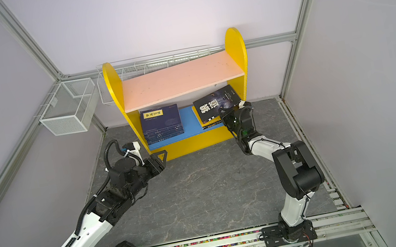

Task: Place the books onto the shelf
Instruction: 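Press the dark book flat onto the yellow book with the right gripper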

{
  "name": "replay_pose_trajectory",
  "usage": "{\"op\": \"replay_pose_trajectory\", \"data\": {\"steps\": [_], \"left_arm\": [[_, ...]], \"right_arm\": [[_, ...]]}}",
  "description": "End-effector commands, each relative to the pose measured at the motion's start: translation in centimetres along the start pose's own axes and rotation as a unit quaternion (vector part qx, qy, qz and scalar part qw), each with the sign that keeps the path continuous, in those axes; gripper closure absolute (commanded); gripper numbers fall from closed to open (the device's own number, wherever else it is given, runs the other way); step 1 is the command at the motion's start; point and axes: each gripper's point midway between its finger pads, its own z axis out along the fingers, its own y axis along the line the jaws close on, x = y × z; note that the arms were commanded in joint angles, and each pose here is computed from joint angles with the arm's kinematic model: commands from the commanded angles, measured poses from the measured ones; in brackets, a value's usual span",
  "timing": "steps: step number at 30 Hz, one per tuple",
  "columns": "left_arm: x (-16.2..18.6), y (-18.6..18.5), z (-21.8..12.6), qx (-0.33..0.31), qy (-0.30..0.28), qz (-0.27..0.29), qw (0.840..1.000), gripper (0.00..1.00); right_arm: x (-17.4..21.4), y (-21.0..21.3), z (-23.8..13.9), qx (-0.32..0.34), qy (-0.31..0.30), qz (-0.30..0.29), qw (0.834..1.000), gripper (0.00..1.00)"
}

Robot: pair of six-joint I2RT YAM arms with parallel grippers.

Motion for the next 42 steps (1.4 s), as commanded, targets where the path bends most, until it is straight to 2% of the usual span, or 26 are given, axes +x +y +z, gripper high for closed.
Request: {"op": "replay_pose_trajectory", "data": {"steps": [1, 10, 15, 19, 22, 27, 32, 35, 38, 42], "left_arm": [[0.1, 0.1, 0.2, 0.002, 0.000, -0.002, 1.000, 0.35], [0.3, 0.3, 0.3, 0.001, 0.002, -0.003, 1.000, 0.35], [0.4, 0.3, 0.3, 0.003, 0.004, -0.006, 1.000, 0.35], [0.4, 0.2, 0.5, 0.005, 0.005, -0.007, 1.000, 0.36], [0.5, 0.1, 0.5, 0.007, 0.007, -0.009, 1.000, 0.36], [0.5, 0.1, 0.8, 0.005, 0.007, -0.009, 1.000, 0.36], [0.6, 0.0, 0.9, 0.008, 0.010, -0.011, 1.000, 0.36], [0.8, 0.1, 0.9, 0.007, 0.011, -0.010, 1.000, 0.36], [0.8, 0.8, 0.8, -0.009, 0.009, -0.008, 1.000, 0.36], [0.8, 2.5, 0.7, -0.052, 0.004, -0.011, 0.999, 0.36]], "right_arm": [[-0.1, 2.0, 0.5, -0.031, -0.012, 0.016, 0.999, 0.84], [0.6, 1.3, 0.7, -0.022, -0.011, 0.031, 0.999, 0.77], [0.7, 1.4, -0.2, -0.004, -0.014, 0.034, 0.999, 0.56], [0.1, 1.7, -1.9, 0.046, -0.021, -0.002, 0.999, 0.39], [-0.3, 2.1, -3.1, 0.092, -0.016, -0.042, 0.995, 0.33], [-0.2, 1.9, -3.8, 0.152, 0.008, -0.082, 0.985, 0.28], [1.0, 1.0, -4.1, 0.183, 0.054, -0.116, 0.975, 0.32], [2.5, -0.3, -4.4, 0.206, 0.107, -0.148, 0.961, 0.39], [3.6, -2.1, -5.2, 0.236, 0.140, -0.173, 0.946, 0.52], [4.3, -4.0, -5.8, 0.266, 0.159, -0.190, 0.932, 0.78]]}}
